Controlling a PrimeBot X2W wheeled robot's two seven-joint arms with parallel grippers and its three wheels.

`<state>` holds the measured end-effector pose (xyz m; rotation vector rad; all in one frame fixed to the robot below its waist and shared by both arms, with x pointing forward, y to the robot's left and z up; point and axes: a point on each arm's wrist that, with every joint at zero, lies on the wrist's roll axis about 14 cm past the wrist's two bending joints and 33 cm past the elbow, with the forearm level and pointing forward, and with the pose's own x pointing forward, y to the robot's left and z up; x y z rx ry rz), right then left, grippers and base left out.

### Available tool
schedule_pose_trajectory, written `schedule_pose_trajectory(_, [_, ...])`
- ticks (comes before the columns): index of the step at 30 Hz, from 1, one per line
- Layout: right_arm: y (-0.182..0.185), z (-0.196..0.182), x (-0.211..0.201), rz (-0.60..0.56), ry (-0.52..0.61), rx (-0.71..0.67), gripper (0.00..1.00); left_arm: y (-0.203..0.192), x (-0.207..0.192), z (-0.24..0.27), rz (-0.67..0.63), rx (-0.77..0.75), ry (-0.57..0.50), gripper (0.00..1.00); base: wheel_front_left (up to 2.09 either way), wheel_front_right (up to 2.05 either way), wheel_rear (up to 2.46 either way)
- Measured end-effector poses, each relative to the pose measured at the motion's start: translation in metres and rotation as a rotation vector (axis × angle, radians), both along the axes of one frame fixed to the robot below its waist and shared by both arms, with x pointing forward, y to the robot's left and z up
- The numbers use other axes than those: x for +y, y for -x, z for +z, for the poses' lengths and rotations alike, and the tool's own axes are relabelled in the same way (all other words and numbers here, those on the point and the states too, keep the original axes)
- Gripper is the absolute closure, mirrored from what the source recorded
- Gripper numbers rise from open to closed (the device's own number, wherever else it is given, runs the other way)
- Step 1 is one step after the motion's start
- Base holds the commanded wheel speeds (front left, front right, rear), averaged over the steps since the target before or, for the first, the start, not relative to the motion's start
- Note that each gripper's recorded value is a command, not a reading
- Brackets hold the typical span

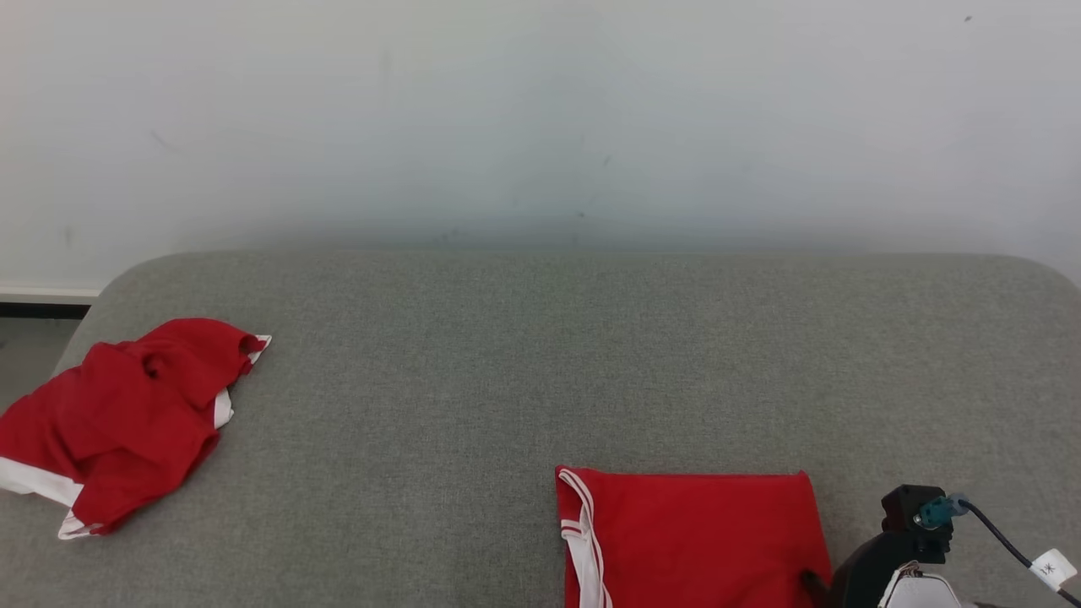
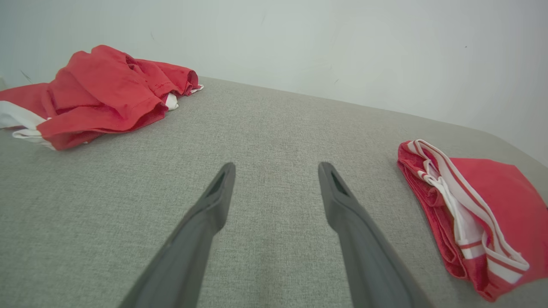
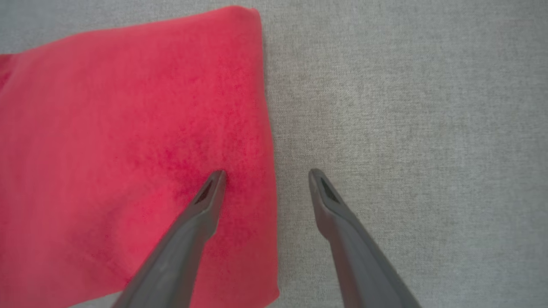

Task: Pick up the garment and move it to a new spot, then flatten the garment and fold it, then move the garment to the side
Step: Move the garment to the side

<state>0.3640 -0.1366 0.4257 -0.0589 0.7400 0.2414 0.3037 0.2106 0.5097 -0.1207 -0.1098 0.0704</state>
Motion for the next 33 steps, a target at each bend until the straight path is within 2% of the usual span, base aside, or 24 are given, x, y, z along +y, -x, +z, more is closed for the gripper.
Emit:
schedule_pose_trajectory(2, [-0.002,-0.005,-0.001,0.013,0.028,0.013,0.00,-0.001,0.001,-0.001,0.001,0.005,-0.001,0.00,0.00,0.00,0.00])
schedule_pose_trajectory(10, [-0.012,-0.015,0.010,0.028,-0.014,0.061,0.00,-0.005,-0.003,-0.004,-0.013,0.019,-0.012,0.00,0.00,0.00,0.00])
schedule_pose_trajectory(12, [-0.012,-0.020,0.010,0.026,-0.010,0.090,0.67,-0.005,-0.004,-0.006,-0.019,0.023,-0.010,0.00,0.00,0.00,0.00])
schedule_pose_trajectory(13, [-0.013,-0.021,0.010,0.028,-0.003,0.101,0.86,-0.004,-0.005,-0.006,-0.021,0.024,-0.009,0.00,0.00,0.00,0.00])
schedule_pose_trajectory(14, [-0.014,-0.022,0.010,0.030,0.000,0.106,0.86,-0.004,-0.006,-0.006,-0.021,0.024,-0.008,0.00,0.00,0.00,0.00])
schedule_pose_trajectory(15, [-0.014,-0.023,0.011,0.032,0.003,0.110,1.00,-0.004,-0.005,-0.006,-0.019,0.024,-0.009,0.00,0.00,0.00,0.00])
schedule_pose_trajectory(25, [-0.022,-0.017,0.009,0.064,0.061,0.069,1.00,-0.004,-0.008,0.002,-0.019,0.001,-0.013,0.00,0.00,0.00,0.00])
schedule_pose_trajectory(33, [-0.069,0.021,-0.034,0.052,0.203,-0.080,1.00,-0.024,-0.047,0.023,-0.141,-0.063,-0.010,0.00,0.00,0.00,0.00])
